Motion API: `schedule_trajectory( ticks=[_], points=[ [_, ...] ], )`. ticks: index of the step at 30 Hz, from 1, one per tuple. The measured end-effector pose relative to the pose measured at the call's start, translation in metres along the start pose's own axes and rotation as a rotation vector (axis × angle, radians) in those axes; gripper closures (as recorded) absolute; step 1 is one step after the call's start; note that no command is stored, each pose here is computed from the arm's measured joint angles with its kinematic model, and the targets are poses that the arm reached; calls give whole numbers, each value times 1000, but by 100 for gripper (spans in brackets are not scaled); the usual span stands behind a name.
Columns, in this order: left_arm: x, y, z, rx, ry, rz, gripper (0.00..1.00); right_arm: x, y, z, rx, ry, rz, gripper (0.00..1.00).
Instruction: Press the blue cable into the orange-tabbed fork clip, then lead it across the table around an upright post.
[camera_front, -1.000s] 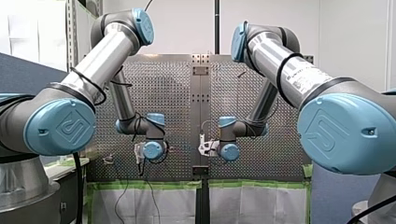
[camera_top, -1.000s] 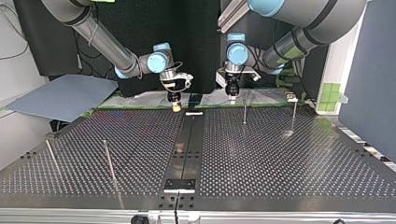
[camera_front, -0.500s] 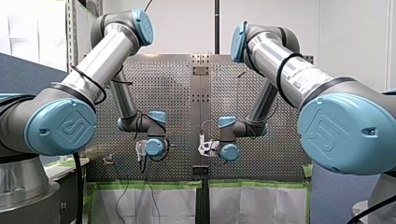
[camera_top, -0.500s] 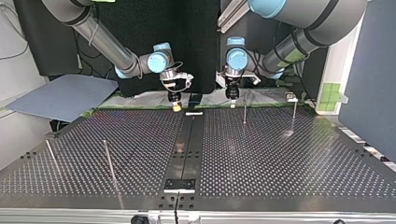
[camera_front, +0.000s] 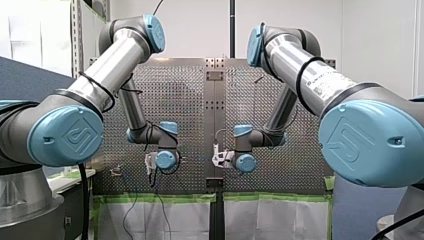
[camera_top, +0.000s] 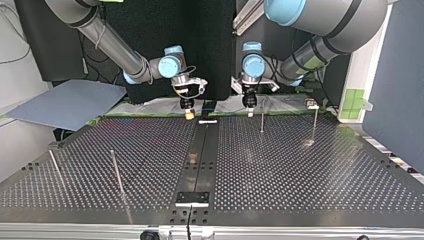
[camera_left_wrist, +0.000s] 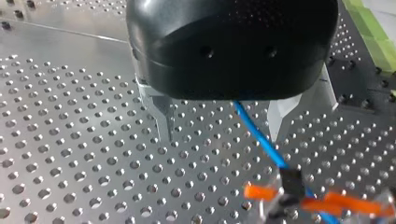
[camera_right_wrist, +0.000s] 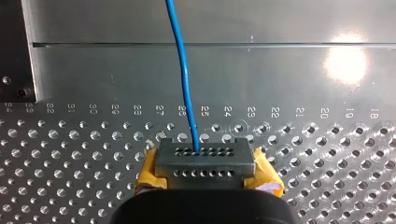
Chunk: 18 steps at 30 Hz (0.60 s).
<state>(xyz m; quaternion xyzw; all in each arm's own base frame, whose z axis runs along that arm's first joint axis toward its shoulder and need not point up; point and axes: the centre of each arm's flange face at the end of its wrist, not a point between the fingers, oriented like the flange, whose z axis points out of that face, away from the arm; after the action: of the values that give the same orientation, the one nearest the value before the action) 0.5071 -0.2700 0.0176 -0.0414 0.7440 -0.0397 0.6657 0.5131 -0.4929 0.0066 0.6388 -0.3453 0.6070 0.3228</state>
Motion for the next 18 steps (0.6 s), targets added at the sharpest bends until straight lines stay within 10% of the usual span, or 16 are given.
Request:
schedule_trajectory(
  ticks=[9,18],
  points=[
    [0,1,0,-9,-1,6,0,0,0,0,1,1,0,100],
    [-1,3,0,-35,-7,24,51,0,-1,0,3,1,-1,100]
  ],
)
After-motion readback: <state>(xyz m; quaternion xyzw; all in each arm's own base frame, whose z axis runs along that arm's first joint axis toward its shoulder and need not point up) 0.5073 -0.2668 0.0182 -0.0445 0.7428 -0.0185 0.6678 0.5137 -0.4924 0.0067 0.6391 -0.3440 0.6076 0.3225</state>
